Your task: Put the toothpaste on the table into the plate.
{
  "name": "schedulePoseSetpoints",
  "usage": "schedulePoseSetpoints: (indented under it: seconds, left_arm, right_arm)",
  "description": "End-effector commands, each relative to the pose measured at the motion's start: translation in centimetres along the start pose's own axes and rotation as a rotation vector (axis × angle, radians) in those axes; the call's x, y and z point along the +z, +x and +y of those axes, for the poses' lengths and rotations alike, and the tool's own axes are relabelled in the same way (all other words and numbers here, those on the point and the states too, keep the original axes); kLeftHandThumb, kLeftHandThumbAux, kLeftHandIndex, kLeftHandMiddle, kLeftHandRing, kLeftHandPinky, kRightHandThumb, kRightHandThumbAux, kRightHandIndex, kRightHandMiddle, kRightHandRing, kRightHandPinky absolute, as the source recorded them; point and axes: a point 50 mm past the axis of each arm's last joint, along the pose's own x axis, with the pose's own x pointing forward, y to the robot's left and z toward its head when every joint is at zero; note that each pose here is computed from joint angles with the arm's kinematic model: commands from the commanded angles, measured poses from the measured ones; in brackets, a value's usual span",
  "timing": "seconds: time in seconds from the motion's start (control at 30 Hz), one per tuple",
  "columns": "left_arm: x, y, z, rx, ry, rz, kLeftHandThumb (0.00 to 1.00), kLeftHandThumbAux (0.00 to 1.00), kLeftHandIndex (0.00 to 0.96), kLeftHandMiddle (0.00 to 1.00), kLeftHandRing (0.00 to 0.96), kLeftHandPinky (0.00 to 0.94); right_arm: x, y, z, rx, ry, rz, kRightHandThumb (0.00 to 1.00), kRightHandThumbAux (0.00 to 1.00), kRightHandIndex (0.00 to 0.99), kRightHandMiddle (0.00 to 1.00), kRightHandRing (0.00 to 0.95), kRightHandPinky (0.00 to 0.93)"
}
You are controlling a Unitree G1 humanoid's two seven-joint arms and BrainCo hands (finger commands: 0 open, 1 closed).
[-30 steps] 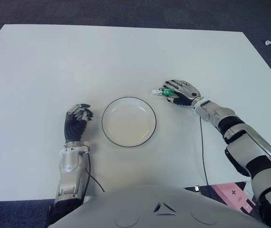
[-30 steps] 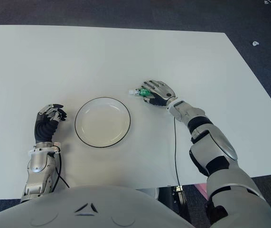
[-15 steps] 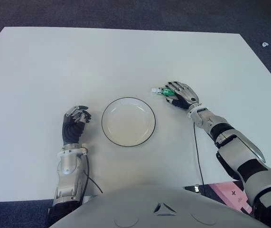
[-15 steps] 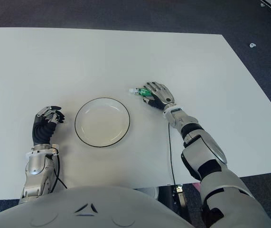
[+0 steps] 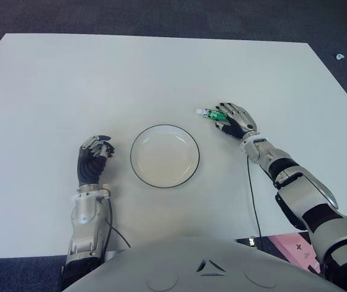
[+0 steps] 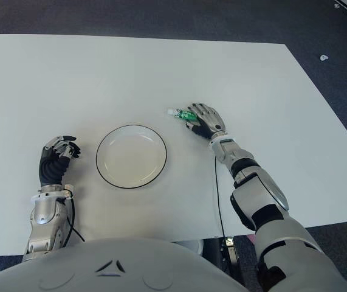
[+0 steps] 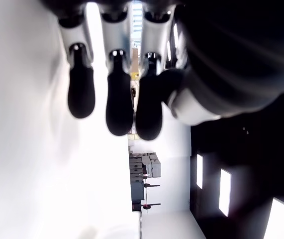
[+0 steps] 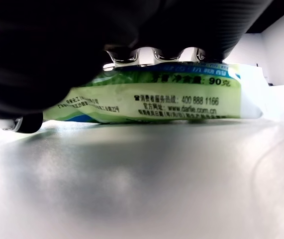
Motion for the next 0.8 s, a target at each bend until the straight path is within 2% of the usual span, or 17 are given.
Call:
schedulePoseSetpoints:
  seconds: [0.03,0.07,0.2,0.27,0.33,0.4,0.43,0.5,0.53,0.63,0.8]
  left_arm:
    - [-1.4,-0.8,0.2,0.009,0.015,0.094,0.711,0.713,0.437,0.617,0.598,0.593]
    - [-1.4,-0.9,0.3,0.011,0.013,0.095,0.711,0.713,0.437,0.617,0.598,0.593]
    - [-1.5,-0.8,0.3,0.018,0.009,0.1,0.711,0.713,0.436,0.613,0.594,0.588]
    - [-1.5,-0.9,0.3,0.021,0.008,0.1,0.712,0.713,0.436,0.61,0.594,0.59]
    - [-1.5,-0.9,0.3,0.022,0.008,0.099,0.712,0.713,0.436,0.609,0.594,0.591]
    - [-1.5,-0.9,0.4,0.022,0.007,0.096,0.712,0.713,0.436,0.609,0.595,0.593]
    - [-1.5,-0.9,0.4,0.022,0.007,0.095,0.712,0.713,0.436,0.609,0.596,0.594]
    - [-1.4,-0.9,0.4,0.018,0.003,0.091,0.711,0.713,0.436,0.608,0.597,0.595]
    - [-1.4,-0.8,0.4,0.017,0.001,0.09,0.711,0.713,0.436,0.607,0.597,0.594]
    - [-1.3,-0.8,0.4,0.019,0.001,0.091,0.711,0.713,0.436,0.607,0.596,0.59]
    - [-1.3,-0.8,0.4,0.026,0.004,0.096,0.711,0.713,0.436,0.609,0.592,0.58]
  right_arm:
    - [0.6,-3.8,5.7,0.203,0.064,0.043,0.574,0.159,0.0,0.0,0.0,0.0]
    - [0.6,-3.8,5.7,0.194,0.077,0.046,0.576,0.167,0.0,0.0,0.0,0.0]
    - [0.7,-3.6,5.5,0.159,0.137,0.059,0.611,0.273,0.0,0.0,0.0,0.094]
    - [0.8,-3.5,5.3,0.139,0.181,0.068,0.664,0.356,0.039,0.134,0.202,0.299]
    - [0.8,-3.5,5.2,0.134,0.21,0.076,0.692,0.391,0.077,0.22,0.311,0.401]
    - [0.8,-3.5,5.2,0.138,0.231,0.08,0.732,0.418,0.193,0.322,0.405,0.469]
    - [0.7,-3.5,5.2,0.141,0.238,0.08,0.812,0.489,0.259,0.384,0.488,0.521]
    - [0.5,-3.5,5.1,0.159,0.246,0.09,0.884,0.55,0.345,0.439,0.584,0.59]
    - [0.4,-3.5,5.1,0.165,0.248,0.096,0.871,0.595,0.361,0.485,0.634,0.627]
    - [0.4,-3.4,5.0,0.163,0.242,0.097,0.857,0.648,0.383,0.542,0.705,0.688]
    - [0.4,-3.1,4.6,0.131,0.208,0.078,0.854,0.669,0.399,0.563,0.778,0.776]
